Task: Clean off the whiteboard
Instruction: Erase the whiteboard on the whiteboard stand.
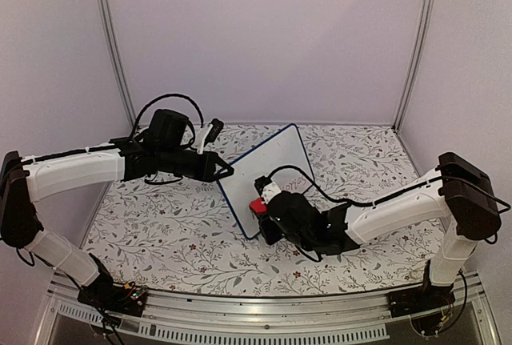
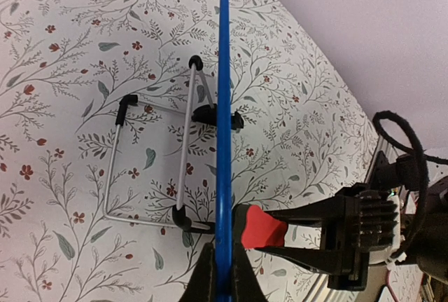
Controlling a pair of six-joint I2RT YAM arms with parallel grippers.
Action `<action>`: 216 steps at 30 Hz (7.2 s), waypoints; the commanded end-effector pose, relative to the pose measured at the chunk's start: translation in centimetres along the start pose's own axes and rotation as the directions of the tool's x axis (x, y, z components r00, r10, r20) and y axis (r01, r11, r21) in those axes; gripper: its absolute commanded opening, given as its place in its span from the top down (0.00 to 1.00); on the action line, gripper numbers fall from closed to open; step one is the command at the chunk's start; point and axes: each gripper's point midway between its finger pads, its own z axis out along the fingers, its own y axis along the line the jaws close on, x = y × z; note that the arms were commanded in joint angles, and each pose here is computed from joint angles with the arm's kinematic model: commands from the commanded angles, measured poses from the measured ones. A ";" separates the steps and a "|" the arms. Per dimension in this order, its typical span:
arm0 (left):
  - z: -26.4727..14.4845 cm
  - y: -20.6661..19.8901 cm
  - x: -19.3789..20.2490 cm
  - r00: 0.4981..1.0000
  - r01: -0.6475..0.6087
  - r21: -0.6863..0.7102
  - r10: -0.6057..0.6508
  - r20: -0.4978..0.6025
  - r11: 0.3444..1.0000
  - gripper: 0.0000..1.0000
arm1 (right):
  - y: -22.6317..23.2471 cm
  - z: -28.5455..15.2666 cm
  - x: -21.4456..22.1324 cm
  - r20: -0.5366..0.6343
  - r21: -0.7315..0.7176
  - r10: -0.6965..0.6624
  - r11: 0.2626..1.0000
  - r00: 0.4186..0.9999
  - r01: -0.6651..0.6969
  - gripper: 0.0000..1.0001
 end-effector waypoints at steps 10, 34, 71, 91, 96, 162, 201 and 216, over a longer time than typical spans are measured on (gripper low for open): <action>-0.1 -0.2 -0.8 1.000 -0.007 0.019 0.007 0.023 1.000 1.00 | 0.9 0.3 -0.7 0.005 -0.041 0.003 0.999 1.000 -0.002 0.77; 0.2 -0.2 -0.5 1.000 -0.002 0.027 0.001 0.011 1.000 1.00 | 0.4 1.6 1.2 -0.041 -0.083 0.023 0.996 0.999 -0.026 0.77; 0.4 -0.1 -0.3 1.000 0.001 0.024 -0.001 0.005 1.000 1.00 | -0.8 -0.3 0.7 -0.026 -0.074 0.054 0.996 0.998 -0.056 0.78; 0.2 -0.2 -0.5 1.000 -0.002 0.028 0.002 0.011 1.000 1.00 | -0.4 1.3 -0.7 0.004 -0.067 0.028 0.997 1.000 -0.028 0.77; 0.3 -0.2 -0.4 1.000 -0.001 0.028 0.001 0.009 1.000 1.00 | -0.6 1.2 1.6 -0.044 -0.083 0.045 0.995 0.998 -0.049 0.78; -0.3 -0.5 -0.9 1.000 -0.003 0.042 0.002 0.026 0.999 1.00 | 0.2 0.2 4.6 -0.112 -0.101 0.055 0.993 0.992 -0.066 0.79; -0.4 -0.5 -0.9 1.000 -0.006 0.043 0.005 0.026 0.999 1.00 | -1.5 1.3 3.9 -0.112 -0.143 0.096 0.983 0.989 -0.111 0.78; -0.5 -0.7 -1.0 1.000 -0.006 0.049 0.005 0.029 0.999 1.00 | -2.5 0.6 6.6 -0.166 -0.084 0.095 0.990 0.982 -0.110 0.79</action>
